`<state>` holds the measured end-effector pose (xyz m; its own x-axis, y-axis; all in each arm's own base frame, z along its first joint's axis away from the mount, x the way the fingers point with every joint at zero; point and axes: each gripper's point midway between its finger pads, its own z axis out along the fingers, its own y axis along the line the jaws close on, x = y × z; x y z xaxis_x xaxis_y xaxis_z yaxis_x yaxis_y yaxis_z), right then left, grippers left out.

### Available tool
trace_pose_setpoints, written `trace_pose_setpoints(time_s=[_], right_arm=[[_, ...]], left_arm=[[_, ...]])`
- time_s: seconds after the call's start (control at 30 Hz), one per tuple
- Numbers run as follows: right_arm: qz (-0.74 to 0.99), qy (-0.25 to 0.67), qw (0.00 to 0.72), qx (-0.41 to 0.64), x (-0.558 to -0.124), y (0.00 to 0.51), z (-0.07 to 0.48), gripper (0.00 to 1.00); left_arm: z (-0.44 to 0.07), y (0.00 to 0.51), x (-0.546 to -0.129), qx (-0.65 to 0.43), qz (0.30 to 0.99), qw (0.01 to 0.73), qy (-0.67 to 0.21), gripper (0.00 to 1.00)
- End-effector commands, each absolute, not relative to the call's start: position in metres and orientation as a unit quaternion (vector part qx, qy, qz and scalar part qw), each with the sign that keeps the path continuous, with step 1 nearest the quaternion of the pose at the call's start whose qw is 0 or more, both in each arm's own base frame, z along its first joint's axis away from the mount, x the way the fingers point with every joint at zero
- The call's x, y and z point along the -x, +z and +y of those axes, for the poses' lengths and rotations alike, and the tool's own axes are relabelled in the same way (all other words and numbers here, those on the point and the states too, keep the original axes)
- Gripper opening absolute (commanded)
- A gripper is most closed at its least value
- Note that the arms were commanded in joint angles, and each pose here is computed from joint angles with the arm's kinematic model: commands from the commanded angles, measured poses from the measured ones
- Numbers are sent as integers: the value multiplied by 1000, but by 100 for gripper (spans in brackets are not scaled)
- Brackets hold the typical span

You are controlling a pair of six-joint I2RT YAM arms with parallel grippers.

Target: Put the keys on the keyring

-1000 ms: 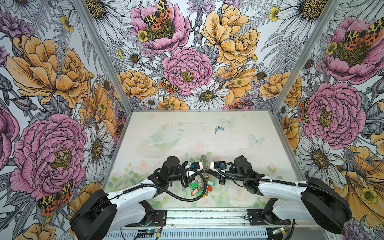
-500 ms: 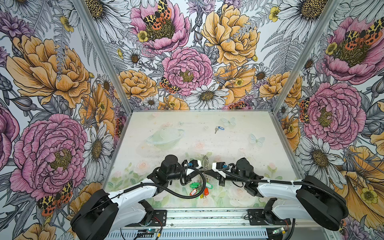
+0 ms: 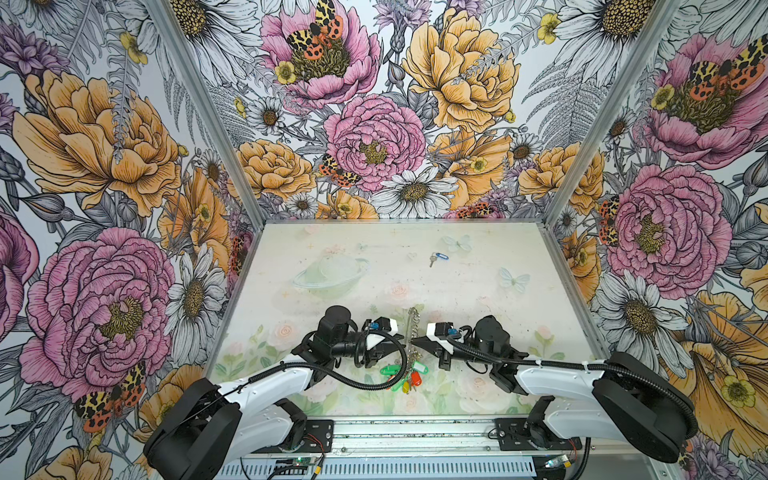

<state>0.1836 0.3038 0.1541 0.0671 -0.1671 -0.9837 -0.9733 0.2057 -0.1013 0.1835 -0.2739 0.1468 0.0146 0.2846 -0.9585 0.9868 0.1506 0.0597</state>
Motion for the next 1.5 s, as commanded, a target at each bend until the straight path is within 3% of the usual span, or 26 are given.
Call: trace_pose_setpoints(time_s=[0.0,0.73,0.93,1.17,1.47], right_arm=[[527,396,560,502,-182,177,310,0],[510,404,559,513,-176,177,320,0],[512,404,561,511,-178,175,321,0],[511,405,563,508,-179,176,321,0],[507,409,564,507,-179,178,323,0]], left_arm=[[-279,149,-176,-546,580,460,-393,26],[-283,152,-177,-538,585,454,-402,12],[-283,153,-176,-536,584,454,-406,12],[-286,151,-177,-536,586,449,-409,4],[-288,150,-175,-539,585,445,-411,9]])
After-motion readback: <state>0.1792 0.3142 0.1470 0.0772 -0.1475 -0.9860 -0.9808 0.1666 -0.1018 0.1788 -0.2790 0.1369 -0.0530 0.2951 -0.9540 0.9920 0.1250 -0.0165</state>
